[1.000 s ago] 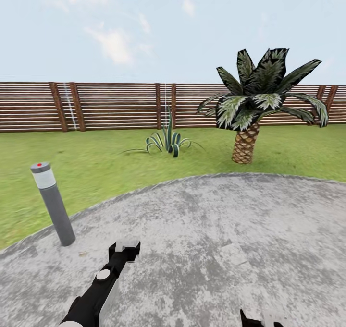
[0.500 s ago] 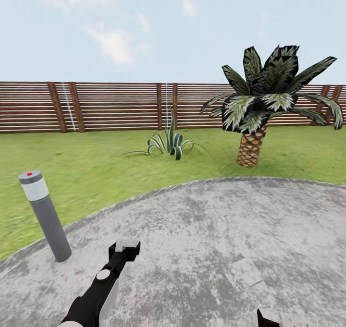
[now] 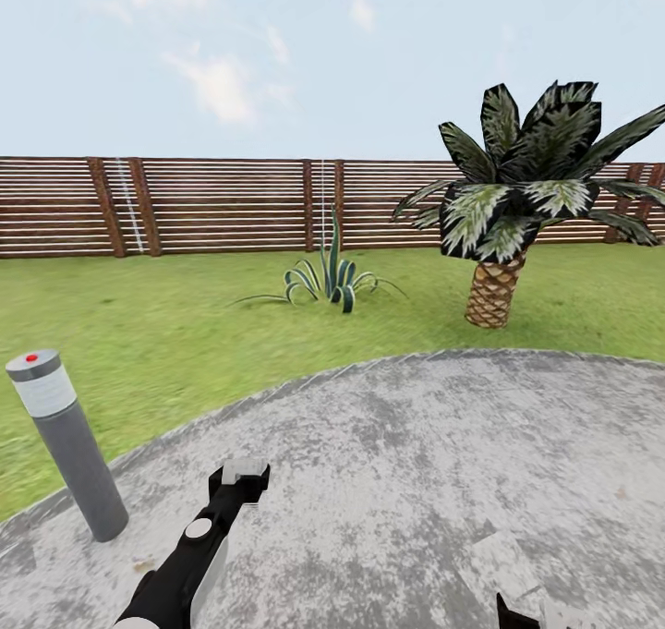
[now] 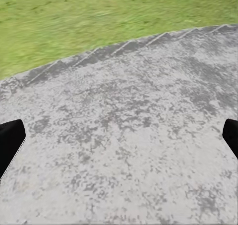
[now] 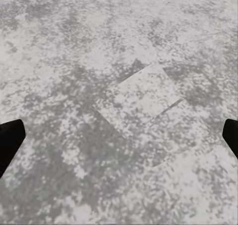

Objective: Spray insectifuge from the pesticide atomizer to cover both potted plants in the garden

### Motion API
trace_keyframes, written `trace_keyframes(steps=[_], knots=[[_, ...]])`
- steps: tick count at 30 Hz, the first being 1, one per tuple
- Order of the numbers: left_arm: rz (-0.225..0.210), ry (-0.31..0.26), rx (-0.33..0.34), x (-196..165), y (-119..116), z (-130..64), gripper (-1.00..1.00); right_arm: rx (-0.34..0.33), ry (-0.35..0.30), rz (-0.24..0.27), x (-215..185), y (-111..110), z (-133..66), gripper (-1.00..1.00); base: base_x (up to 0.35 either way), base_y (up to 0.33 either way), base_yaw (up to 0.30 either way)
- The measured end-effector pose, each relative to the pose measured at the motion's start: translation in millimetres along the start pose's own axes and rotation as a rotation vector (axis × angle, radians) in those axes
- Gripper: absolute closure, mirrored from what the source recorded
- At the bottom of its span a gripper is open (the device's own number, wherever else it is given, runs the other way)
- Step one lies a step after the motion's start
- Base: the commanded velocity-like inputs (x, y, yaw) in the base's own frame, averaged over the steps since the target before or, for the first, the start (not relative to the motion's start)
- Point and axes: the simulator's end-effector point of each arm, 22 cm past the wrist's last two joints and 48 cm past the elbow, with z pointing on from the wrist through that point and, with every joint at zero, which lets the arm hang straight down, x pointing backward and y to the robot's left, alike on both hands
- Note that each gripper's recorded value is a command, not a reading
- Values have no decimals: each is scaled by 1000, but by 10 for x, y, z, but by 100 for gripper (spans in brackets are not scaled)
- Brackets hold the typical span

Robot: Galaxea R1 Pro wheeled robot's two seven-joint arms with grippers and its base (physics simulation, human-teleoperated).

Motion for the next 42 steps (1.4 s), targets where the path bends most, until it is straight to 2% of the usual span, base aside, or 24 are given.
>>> trace_keyframes(steps=[15,17,19,23,42], knots=[[0,-1,0,-3,0,0,-100,3,-4,3,-15,-11,-1,-100,336,120,0],[0,0,0,-2,0,0,-100,8,-28,4,-125,-20,-1,-100,336,120,0],[0,-1,0,-4,0,0,-100,14,-78,6,-364,-35,-7,-100,336,120,0],[0,-1,0,-4,0,0,-100,19,-105,11,-497,-65,-13,-100,336,120,0],[0,0,0,-2,0,0,-100,13,-111,14,-527,-53,-15,-100,337,48,-3]])
